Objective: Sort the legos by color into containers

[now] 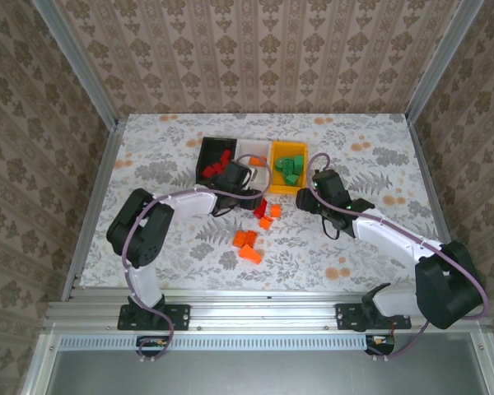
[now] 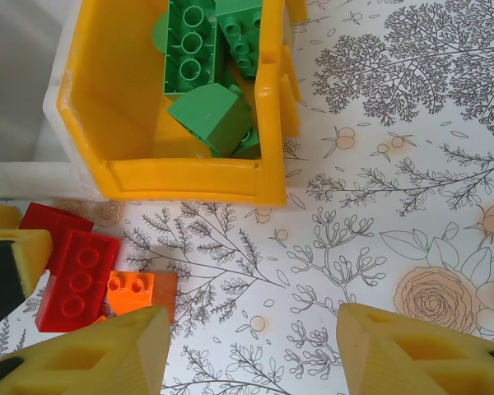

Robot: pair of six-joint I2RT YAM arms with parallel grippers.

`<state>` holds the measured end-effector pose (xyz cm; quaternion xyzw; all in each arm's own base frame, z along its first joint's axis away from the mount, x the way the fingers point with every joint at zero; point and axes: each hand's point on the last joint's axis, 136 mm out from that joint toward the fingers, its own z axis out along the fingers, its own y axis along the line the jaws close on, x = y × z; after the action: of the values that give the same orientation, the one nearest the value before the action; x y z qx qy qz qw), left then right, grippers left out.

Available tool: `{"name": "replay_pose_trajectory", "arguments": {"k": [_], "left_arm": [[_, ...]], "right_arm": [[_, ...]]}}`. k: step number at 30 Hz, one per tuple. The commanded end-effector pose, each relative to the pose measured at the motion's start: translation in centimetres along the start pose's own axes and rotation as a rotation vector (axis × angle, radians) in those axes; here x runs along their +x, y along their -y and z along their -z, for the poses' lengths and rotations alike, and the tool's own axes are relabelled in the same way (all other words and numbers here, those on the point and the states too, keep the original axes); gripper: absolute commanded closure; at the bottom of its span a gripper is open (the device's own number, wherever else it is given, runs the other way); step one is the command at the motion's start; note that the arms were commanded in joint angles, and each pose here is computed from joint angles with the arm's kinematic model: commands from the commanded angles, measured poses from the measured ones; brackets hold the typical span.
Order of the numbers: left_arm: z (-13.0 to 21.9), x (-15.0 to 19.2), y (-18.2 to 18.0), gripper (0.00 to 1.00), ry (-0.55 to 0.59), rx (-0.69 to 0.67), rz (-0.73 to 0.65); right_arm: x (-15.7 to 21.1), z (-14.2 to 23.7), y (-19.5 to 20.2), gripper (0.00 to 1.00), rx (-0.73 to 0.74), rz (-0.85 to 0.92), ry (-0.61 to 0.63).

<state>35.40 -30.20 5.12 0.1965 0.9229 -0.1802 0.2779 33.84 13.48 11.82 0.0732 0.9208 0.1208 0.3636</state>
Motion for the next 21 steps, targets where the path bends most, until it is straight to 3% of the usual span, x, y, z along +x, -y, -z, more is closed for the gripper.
{"name": "replay_pose_trajectory", "arguments": {"k": [1, 11, 15, 21], "left_arm": [[-0.3, -0.3, 0.1, 0.45, 0.005, 0.036, -0.005], [-1.3, 1.0, 0.0, 0.46, -0.036, 0.039, -0.028], [-1.3, 0.9, -0.4, 0.46, -0.057, -0.030, -0.065], [-1.6, 1.5, -0.9, 0.54, -0.082, -0.065, -0.068]], "right_arm": [[0.0, 0.2, 0.1, 0.43, 0.001, -0.006, 0.009], [0.3, -0.3, 0.1, 0.43, 0.001, -0.005, -0.005], [0.3, -0.3, 0.1, 0.43, 0.001, -0.003, -0.004], [0.1, 0.0, 0.1, 0.42, -0.001, -0.005, 0.006]]}}
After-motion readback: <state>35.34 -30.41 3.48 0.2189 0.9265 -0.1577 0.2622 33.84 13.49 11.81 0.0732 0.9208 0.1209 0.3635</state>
